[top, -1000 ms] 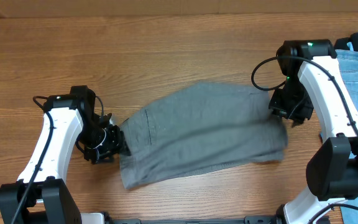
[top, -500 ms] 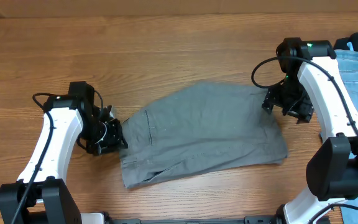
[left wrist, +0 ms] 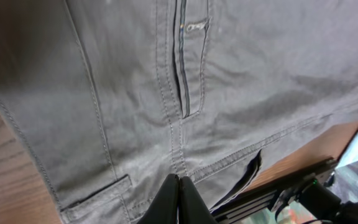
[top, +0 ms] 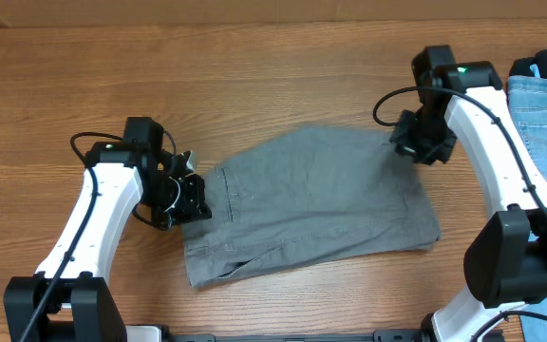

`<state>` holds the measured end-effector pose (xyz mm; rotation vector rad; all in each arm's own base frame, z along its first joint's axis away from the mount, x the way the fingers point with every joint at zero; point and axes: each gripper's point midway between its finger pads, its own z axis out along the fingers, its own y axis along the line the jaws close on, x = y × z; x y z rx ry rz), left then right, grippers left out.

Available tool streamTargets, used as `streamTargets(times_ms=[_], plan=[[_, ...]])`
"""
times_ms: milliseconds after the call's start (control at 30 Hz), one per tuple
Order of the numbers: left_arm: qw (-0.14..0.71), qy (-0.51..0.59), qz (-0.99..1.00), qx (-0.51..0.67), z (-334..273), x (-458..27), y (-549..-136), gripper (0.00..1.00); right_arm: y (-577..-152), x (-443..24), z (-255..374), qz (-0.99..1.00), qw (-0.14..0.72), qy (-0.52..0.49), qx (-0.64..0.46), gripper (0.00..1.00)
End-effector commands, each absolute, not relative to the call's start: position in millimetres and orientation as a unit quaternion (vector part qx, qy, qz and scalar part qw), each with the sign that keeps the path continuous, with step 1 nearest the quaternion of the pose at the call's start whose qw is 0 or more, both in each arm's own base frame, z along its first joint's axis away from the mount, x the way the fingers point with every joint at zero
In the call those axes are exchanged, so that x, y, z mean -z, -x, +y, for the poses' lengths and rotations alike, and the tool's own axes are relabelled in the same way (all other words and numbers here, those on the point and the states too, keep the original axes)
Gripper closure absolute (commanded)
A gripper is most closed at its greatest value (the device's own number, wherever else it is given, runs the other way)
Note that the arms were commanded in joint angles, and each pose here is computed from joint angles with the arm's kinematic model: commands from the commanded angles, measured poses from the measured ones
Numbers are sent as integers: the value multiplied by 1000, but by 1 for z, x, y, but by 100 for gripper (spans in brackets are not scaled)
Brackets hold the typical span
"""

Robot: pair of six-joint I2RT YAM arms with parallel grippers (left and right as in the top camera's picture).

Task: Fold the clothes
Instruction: 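Lower the shorts onto the table and release both grippers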

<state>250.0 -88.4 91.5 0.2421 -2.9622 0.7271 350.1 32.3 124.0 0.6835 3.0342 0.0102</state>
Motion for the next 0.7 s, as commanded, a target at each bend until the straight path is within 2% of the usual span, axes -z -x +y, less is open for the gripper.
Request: streamTargets(times_ms=[0, 367, 667], plan=[[46, -100, -970, -215, -84, -88, -244, 96, -356, -128, 48, 977, 31, -207, -30, 75], [67, -117, -962, -239, -93, -59, -238, 96, -375, -112, 51, 976, 64, -204, -37, 76], [80, -115, -962, -237, -95, -35, -245, 96, -367, -85, 54, 977, 50, -204, -45, 76]])
